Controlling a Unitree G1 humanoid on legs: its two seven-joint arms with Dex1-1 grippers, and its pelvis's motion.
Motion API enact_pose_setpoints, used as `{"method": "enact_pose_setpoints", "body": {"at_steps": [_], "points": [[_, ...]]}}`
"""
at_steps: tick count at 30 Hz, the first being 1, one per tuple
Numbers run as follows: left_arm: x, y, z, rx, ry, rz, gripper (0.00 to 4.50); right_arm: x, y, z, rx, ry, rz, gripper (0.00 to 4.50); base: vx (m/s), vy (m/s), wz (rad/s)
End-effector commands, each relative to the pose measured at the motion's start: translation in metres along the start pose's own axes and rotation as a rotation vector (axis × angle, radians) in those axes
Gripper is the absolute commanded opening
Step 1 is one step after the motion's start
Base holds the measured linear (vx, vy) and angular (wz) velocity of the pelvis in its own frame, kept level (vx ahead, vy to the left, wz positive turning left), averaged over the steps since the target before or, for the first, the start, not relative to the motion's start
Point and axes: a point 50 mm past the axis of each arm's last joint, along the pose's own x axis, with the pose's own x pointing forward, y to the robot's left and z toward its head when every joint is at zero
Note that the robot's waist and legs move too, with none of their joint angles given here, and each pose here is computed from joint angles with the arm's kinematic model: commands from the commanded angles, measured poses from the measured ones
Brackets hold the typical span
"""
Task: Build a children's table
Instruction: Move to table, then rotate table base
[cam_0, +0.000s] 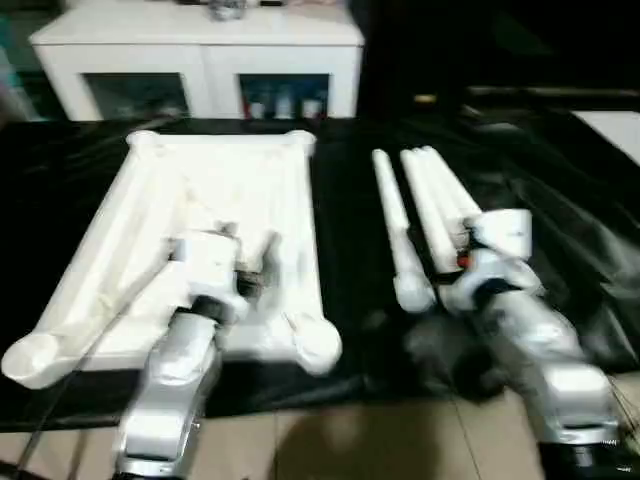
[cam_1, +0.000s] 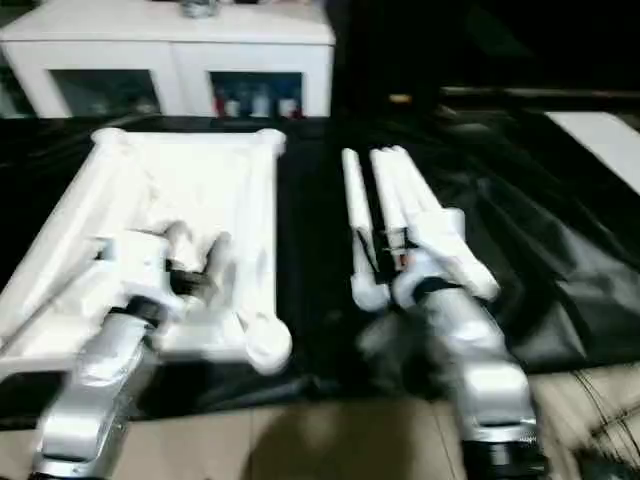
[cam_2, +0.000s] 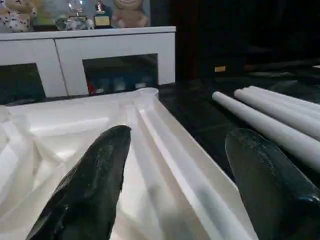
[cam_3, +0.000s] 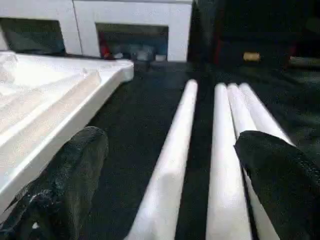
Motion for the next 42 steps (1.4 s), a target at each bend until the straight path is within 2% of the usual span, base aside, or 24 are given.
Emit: {"method": "enact_pose_setpoints", "body": {"at_steps": [1,2,4,5,7,8,13,15,17,20,23,24,26,29,33,37,40,42], "points": [[-0.001,0.008,0.004,0.017,-0.007,0.003,3.45,0.000,0.014,0.008,0.000,-0.037,0.109,4.50,0.130,0.032,0.03],[-0.002,0.008,0.005,0.014,-0.019,-0.021,3.45,-0.001,0.017,0.010,0.001,-0.040,0.159,4.50,0.202,0.063,0.01],[-0.007,0.003,0.011,0.018,-0.039,-0.202,3.45,-0.010,0.027,0.015,-0.057,-0.026,0.368,4.50,0.143,0.052,-0.01],[-0.008,0.002,0.011,0.024,-0.042,-0.233,3.45,-0.011,0.028,0.016,-0.066,-0.021,0.397,4.50,0.066,0.014,0.03],[-0.020,-0.002,0.017,0.031,-0.040,-0.494,3.45,-0.018,0.032,0.018,-0.165,0.018,0.562,4.50,0.026,0.017,-0.02],[-0.027,-0.004,0.016,0.054,-0.003,-0.641,3.45,-0.021,0.033,0.019,-0.220,0.043,0.638,4.50,0.000,0.000,0.00],[-0.036,-0.004,0.010,0.144,0.129,-0.873,3.45,-0.022,0.028,0.020,-0.310,0.102,0.722,4.50,-0.026,-0.013,0.00],[-0.045,-0.005,0.001,0.197,0.241,-1.042,3.45,-0.023,0.025,0.020,-0.344,0.149,0.778,4.50,-0.088,-0.031,0.08],[-0.047,-0.004,-0.003,0.222,0.281,-1.085,3.45,-0.024,0.024,0.020,-0.363,0.175,0.812,4.50,-0.037,-0.007,0.03],[-0.047,-0.001,-0.010,0.279,0.331,-1.123,3.10,-0.029,0.024,0.019,-0.412,0.232,0.891,4.50,-0.059,-0.012,0.06],[-0.047,0.002,-0.014,0.282,0.377,-1.144,2.99,-0.032,0.023,0.018,-0.436,0.259,0.924,4.50,0.000,0.000,0.00],[-0.046,0.003,-0.016,0.299,0.396,-1.146,2.72,-0.034,0.023,0.017,-0.450,0.278,0.939,4.50,0.000,0.000,0.00],[-0.040,0.007,-0.018,0.349,0.401,-1.109,2.67,-0.035,0.022,0.015,-0.468,0.304,0.957,4.50,0.000,0.000,0.00],[-0.030,0.011,-0.020,0.397,0.387,-1.056,2.31,-0.038,0.023,0.013,-0.473,0.325,0.983,4.50,0.000,0.000,0.00],[-0.026,0.015,-0.016,0.400,0.387,-1.064,2.17,-0.041,0.025,0.013,-0.467,0.332,1.014,4.50,0.000,0.000,0.00],[-0.031,0.020,-0.018,0.420,0.441,-1.141,1.78,-0.043,0.027,0.012,-0.460,0.343,1.037,4.50,0.000,0.000,0.00],[-0.035,0.021,-0.020,0.419,0.461,-1.171,1.76,-0.044,0.027,0.012,-0.461,0.345,1.039,4.50,0.000,0.000,0.00],[-0.039,0.022,-0.021,0.408,0.497,-1.213,1.36,-0.044,0.030,0.013,-0.440,0.341,1.051,4.50,0.000,0.000,0.00]]}}
